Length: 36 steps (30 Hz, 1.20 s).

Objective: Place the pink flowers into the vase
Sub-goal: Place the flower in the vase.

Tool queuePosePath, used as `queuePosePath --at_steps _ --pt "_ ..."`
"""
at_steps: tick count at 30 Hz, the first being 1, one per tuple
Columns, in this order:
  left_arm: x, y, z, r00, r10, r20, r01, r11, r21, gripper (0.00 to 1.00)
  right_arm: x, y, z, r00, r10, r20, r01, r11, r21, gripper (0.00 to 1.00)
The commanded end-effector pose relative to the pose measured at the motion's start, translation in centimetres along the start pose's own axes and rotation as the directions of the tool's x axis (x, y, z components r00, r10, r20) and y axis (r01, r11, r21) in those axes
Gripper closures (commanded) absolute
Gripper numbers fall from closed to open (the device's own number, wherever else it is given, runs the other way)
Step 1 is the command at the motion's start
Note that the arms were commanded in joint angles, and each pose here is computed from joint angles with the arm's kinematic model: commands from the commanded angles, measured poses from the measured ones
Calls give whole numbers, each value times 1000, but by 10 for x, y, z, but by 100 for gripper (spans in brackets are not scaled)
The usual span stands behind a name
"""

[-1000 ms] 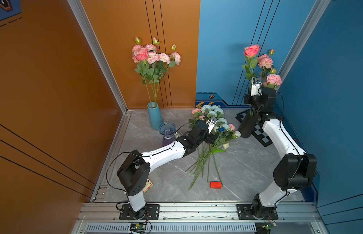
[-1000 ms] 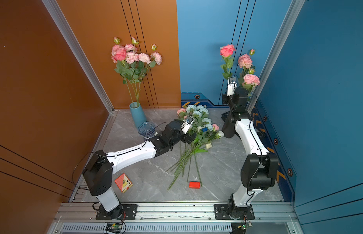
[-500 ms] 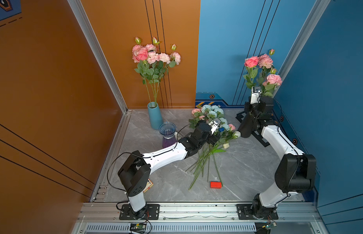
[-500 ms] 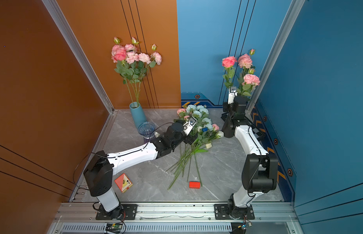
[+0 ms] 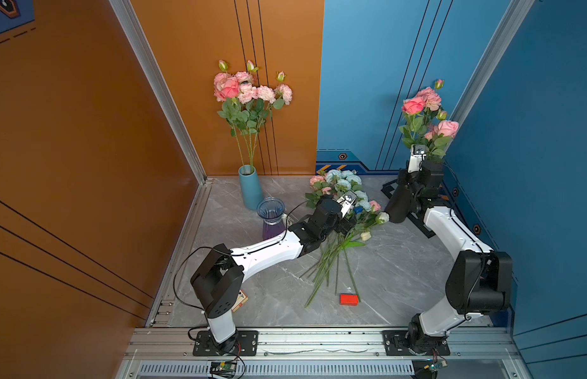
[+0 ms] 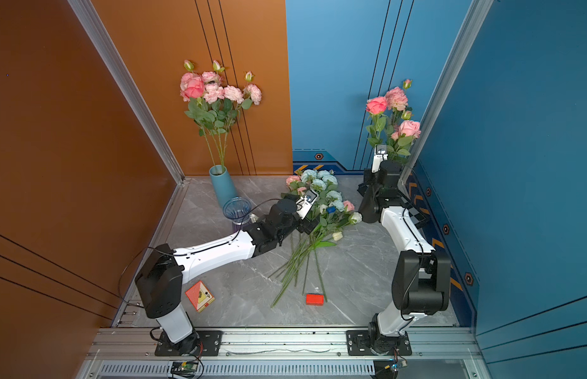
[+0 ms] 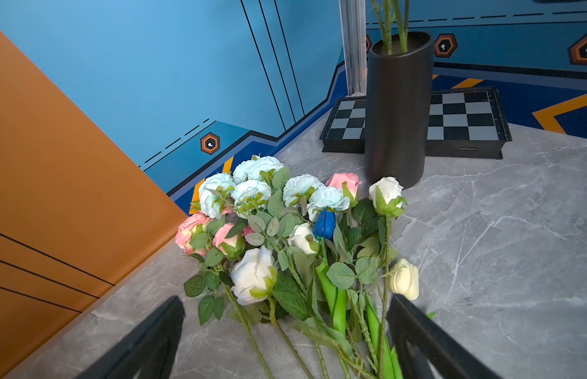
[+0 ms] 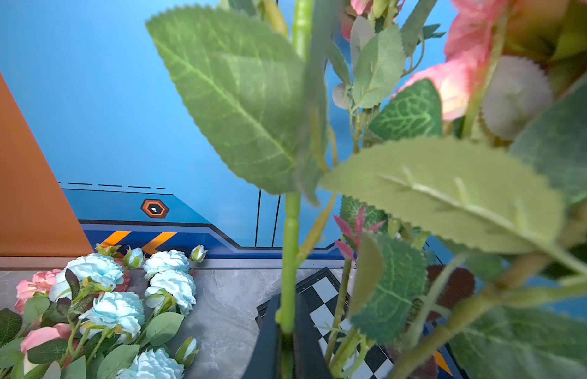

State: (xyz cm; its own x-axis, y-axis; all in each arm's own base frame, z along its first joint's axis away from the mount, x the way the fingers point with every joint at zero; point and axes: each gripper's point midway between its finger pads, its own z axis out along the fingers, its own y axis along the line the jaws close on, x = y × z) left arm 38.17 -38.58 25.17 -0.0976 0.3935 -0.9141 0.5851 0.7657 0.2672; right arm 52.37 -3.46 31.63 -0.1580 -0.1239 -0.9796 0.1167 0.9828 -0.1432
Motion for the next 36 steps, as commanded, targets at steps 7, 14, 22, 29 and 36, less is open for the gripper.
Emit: queuePosePath --at_steps 7,14,22,29,36 --pt "-2 -1 -5 999 -40 11 40 999 -1 1 1 -13 -10 1000 26 -11 -25 999 47 89" --pt "-3 1 -9 999 -48 15 48 999 -4 1 -4 -14 -14 999 35 -4 -35 998 51 84" --pt "-6 12 -15 996 -88 24 89 996 -23 1 -10 -16 -21 999 44 3 -45 997 56 77" --pt "-6 24 -22 988 -151 22 151 988 -28 1 -16 -17 -28 999 50 13 -51 997 54 70" --pt "2 35 -21 970 -236 -62 235 972 -25 1 -25 -14 -39 998 55 32 -57 997 49 55"
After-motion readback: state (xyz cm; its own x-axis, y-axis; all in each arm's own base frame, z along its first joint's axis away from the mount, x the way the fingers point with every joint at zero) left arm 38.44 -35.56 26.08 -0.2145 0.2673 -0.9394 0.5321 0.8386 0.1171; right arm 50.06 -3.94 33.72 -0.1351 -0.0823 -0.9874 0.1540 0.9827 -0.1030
